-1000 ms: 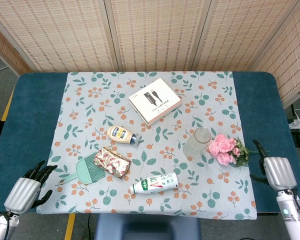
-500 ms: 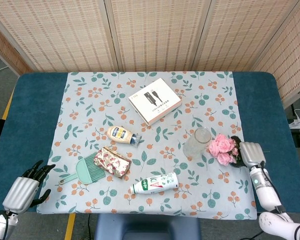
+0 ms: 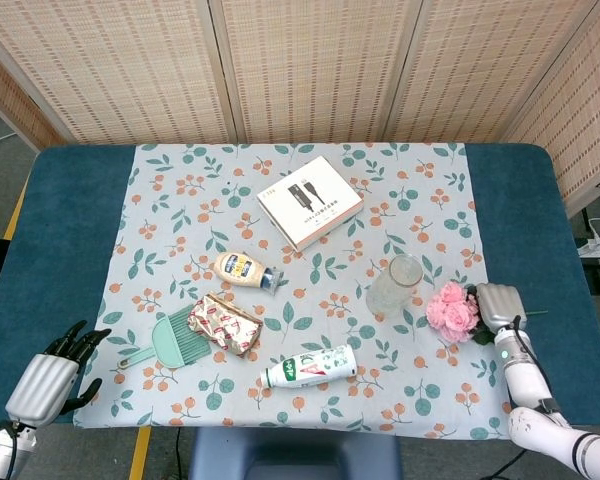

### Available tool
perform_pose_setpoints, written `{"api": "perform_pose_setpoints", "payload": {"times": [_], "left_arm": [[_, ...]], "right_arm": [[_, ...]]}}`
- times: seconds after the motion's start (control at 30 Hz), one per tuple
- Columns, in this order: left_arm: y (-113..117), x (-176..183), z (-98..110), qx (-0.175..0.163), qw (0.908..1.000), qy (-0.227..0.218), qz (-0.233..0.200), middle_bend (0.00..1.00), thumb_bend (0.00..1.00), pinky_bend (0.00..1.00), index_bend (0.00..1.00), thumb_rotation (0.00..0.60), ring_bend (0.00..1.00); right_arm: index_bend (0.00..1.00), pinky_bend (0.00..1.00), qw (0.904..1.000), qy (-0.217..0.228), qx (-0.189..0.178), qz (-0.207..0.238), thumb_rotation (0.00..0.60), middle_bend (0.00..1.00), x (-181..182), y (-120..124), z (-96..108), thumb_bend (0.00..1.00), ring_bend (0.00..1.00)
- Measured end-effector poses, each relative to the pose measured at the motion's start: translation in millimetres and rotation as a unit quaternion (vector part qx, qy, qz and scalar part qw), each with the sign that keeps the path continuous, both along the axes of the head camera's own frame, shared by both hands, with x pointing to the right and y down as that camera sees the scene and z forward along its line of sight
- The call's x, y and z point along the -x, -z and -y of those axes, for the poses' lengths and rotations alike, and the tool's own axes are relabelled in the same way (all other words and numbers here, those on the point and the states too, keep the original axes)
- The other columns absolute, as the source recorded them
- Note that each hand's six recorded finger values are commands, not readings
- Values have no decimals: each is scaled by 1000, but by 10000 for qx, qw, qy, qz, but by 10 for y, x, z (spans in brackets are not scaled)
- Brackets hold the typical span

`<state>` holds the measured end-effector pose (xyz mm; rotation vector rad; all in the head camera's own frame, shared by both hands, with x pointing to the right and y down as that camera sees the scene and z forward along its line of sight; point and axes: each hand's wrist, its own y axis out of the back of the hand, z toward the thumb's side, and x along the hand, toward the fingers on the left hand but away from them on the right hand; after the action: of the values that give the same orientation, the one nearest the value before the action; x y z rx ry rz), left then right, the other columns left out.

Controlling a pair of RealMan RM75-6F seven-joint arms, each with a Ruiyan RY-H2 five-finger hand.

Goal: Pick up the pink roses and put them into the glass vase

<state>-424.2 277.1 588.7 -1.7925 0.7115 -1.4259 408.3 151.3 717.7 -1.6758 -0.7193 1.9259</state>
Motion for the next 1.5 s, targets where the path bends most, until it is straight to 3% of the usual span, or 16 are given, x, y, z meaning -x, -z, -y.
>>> {"api": "perform_pose_setpoints", "payload": {"times": [0.13, 0.27, 0.47, 0.57, 0.67, 0.9, 1.0, 1.03, 1.1, 1.27, 1.5], "left_arm": [[5, 5, 4, -5, 10000, 17, -5, 194, 352, 280, 114, 600, 68], [17, 1, 5, -22, 10000, 15, -21, 194, 352, 280, 114, 600, 68], [19, -8, -3, -19, 10000, -3, -18, 194, 352, 281, 114, 600, 69], [17, -17, -6, -10, 10000, -17, -21, 194, 351, 280, 114, 600, 68], [22, -15, -5, -19, 10000, -9, -23, 194, 352, 280, 114, 600, 68], [36, -4, 4, -46, 10000, 18, -26, 194, 351, 280, 115, 600, 68], [36, -7, 0, -44, 10000, 7, -24, 194, 352, 280, 114, 600, 68], [35, -7, 0, -43, 10000, 5, -22, 194, 352, 280, 114, 600, 68], [33, -6, -1, -37, 10000, 3, -19, 194, 352, 280, 114, 600, 68], [42, -5, 3, -57, 10000, 7, -28, 194, 352, 280, 114, 600, 68], [21, -8, -8, -16, 10000, -10, 0, 194, 352, 280, 114, 600, 68]], "right_arm": [[866, 1000, 9993, 52, -302, 191, 600, 888, 43, 208, 23, 421, 883], [883, 1000, 9952, 167, -816, 511, 600, 894, 91, 602, 36, 470, 883], [886, 1000, 9801, 89, -1349, 1451, 600, 896, 128, 1276, 11, 522, 886], [886, 1000, 9651, -123, -1471, 2161, 600, 896, 155, 1567, 19, 543, 887], [886, 1000, 9411, -407, -1545, 2979, 600, 896, 192, 1850, 56, 552, 887], [887, 1000, 8586, -1071, -1480, 4790, 600, 896, 451, 2428, 266, 577, 888], [887, 1000, 8278, -1124, -1352, 5327, 600, 896, 665, 2597, 410, 593, 888], [887, 1000, 8217, -1095, -1314, 5437, 600, 897, 735, 2636, 456, 595, 887], [887, 1000, 8141, -1022, -1225, 5584, 600, 897, 869, 2665, 532, 596, 887], [886, 1000, 8069, -1058, -1030, 5719, 600, 898, 1024, 2551, 587, 601, 888], [887, 1000, 7949, -1379, -761, 5860, 600, 898, 1113, 2216, 714, 610, 888]]}}
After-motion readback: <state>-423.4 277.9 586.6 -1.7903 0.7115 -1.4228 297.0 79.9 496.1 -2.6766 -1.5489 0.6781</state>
